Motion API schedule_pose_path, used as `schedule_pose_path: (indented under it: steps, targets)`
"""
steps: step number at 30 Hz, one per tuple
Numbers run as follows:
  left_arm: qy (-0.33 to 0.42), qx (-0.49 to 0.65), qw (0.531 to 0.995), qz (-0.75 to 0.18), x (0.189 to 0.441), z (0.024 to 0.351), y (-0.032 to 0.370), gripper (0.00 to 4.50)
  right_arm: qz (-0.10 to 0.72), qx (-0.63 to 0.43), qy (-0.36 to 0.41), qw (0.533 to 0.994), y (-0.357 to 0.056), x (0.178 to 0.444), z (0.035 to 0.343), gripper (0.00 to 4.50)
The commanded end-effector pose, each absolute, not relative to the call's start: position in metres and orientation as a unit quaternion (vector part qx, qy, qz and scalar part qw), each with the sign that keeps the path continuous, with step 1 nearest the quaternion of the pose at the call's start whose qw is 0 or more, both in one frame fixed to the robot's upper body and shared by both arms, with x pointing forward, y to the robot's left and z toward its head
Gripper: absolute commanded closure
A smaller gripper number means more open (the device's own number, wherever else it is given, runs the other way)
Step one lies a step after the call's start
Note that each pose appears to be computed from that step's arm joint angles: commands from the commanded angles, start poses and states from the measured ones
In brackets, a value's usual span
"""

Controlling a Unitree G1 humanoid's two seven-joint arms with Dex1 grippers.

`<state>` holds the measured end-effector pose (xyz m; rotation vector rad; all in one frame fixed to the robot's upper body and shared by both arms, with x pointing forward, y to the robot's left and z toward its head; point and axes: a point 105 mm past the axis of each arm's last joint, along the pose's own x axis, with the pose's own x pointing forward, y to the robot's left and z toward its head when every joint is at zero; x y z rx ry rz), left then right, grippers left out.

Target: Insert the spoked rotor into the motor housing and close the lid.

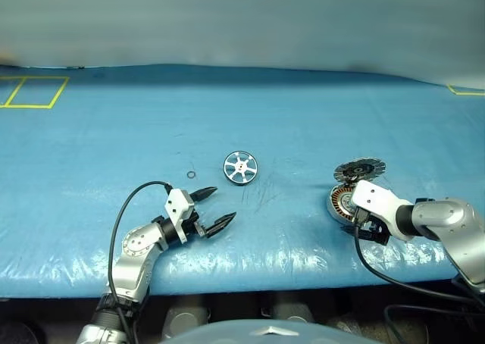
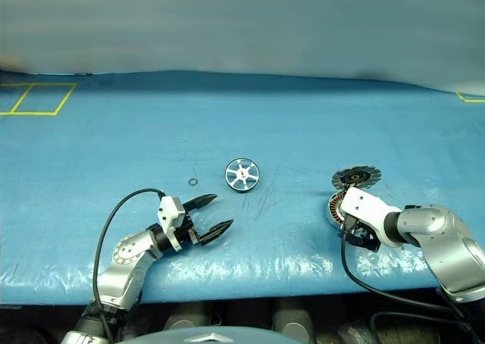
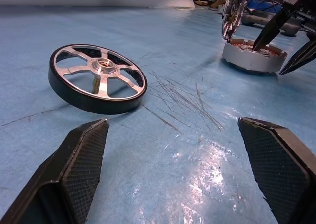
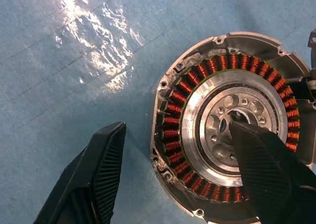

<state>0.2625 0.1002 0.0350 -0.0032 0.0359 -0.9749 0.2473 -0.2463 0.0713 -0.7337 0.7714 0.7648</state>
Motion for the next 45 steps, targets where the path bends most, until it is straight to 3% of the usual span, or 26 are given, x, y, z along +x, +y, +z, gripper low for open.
schedule_pose_path:
  steps: [1,3,15,25,30,38,45]
  targets:
    - [0.000,0.002,0.881,-0.474,0.261,0.043,0.095,0.00,0.355,-0.344,0.370,0.787,-0.246,0.247,0.065,2.14]
    - [0.001,0.004,0.881,-0.474,0.261,0.042,0.095,0.00,0.362,-0.354,0.369,0.780,-0.244,0.247,0.065,2.59]
    - [0.002,0.000,0.884,-0.468,0.258,0.039,0.100,0.00,0.429,-0.377,0.299,0.764,-0.196,0.261,0.093,2.60]
    - [0.006,-0.008,0.889,-0.457,0.257,0.034,0.100,0.00,0.564,-0.361,0.222,0.709,-0.110,0.253,0.114,2.60]
    - [0.003,-0.016,0.890,-0.455,0.255,0.033,0.099,0.00,0.590,-0.370,0.223,0.682,-0.093,0.251,0.109,2.60]
    - [0.010,-0.018,0.895,-0.445,0.250,0.026,0.106,0.00,0.594,-0.413,0.238,0.648,-0.086,0.253,0.100,2.60]
    - [0.010,-0.019,0.895,-0.446,0.250,0.022,0.104,0.00,0.553,-0.418,0.272,0.668,-0.085,0.269,0.089,2.60]
